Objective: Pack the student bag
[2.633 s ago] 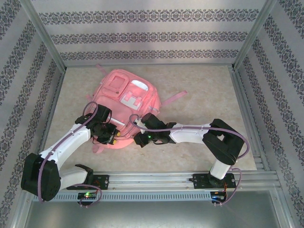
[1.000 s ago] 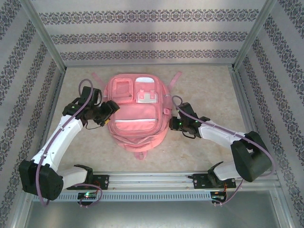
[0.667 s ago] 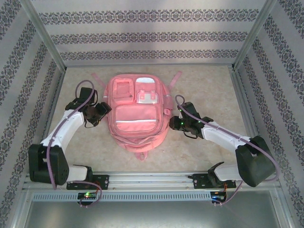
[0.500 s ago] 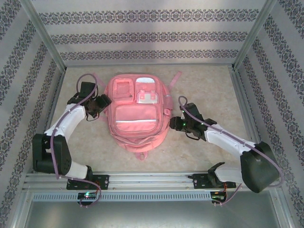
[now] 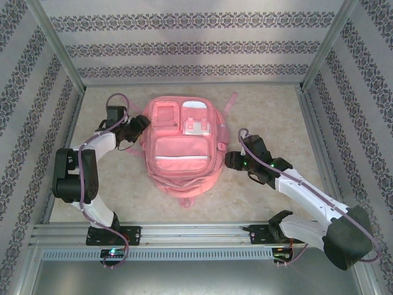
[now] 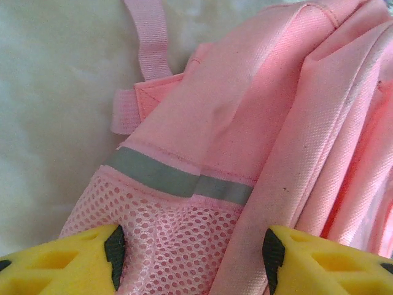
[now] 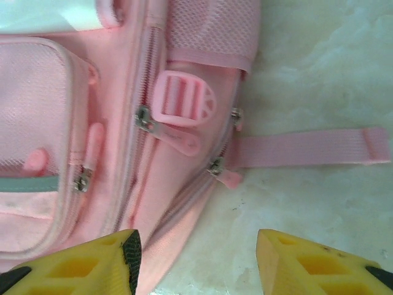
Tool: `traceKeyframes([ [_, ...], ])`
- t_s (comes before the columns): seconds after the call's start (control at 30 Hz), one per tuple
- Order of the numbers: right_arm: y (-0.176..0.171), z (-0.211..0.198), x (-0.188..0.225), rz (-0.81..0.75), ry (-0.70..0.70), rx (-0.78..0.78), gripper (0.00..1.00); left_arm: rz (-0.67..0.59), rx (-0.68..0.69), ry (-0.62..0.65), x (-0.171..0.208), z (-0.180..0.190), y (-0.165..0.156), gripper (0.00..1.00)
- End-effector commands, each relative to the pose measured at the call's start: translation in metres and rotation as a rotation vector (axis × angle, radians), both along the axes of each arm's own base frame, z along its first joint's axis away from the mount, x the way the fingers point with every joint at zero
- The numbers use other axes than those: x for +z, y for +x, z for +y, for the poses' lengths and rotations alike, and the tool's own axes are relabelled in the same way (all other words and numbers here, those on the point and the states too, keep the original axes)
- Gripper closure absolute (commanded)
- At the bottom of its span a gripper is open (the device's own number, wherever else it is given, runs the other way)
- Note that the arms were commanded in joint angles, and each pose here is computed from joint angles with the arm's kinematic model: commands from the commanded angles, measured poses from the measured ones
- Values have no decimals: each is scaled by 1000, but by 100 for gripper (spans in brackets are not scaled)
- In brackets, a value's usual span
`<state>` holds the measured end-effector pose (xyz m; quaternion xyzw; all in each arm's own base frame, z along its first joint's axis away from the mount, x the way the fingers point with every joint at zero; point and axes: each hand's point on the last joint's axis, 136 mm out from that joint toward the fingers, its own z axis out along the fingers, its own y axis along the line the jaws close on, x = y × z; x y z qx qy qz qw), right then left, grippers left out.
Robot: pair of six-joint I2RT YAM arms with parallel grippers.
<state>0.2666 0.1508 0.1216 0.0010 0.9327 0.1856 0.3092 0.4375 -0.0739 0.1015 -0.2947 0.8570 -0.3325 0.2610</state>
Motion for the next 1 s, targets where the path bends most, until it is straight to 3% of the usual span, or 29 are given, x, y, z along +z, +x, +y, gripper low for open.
traceKeyframes([
  [0.0,-7,-13,-6,-2,-62,-4,46,-86,-133,-110,23,-43,-7,38],
  [0.1,-6,-15,-2,-17,-71,-7,43,-82,-118,-145,23,-45,-11,39],
  [0.13,-5,-16,1,-19,-78,-12,35,-70,-118,-139,23,-44,-17,39],
  [0.17,-2,-18,5,-27,-86,-20,6,-61,-118,-105,25,-38,-24,38],
  [0.2,0,-20,11,-35,-89,-26,2,-61,-118,-55,28,-31,-31,36],
  [0.27,5,-23,24,-52,-104,-34,2,-74,-119,118,44,-10,-51,28],
  [0.3,7,-25,31,-66,-109,-36,2,-64,-111,188,50,0,-60,4],
  [0.33,10,-25,42,-84,-105,-42,2,-41,-88,256,57,14,-70,0],
  [0.47,28,-14,93,-241,-71,20,2,-7,57,524,85,71,-104,0],
  [0.63,53,-41,127,-490,-208,-67,2,40,174,758,85,116,-119,0],
  [0.77,66,-51,148,-621,-284,-94,2,-80,118,871,94,120,-110,0],
  [0.87,73,-46,144,-634,-357,-30,2,-277,-184,965,90,88,-92,0],
  [0.97,79,-47,129,-636,-387,-12,2,-240,-103,1049,83,109,-93,0],
])
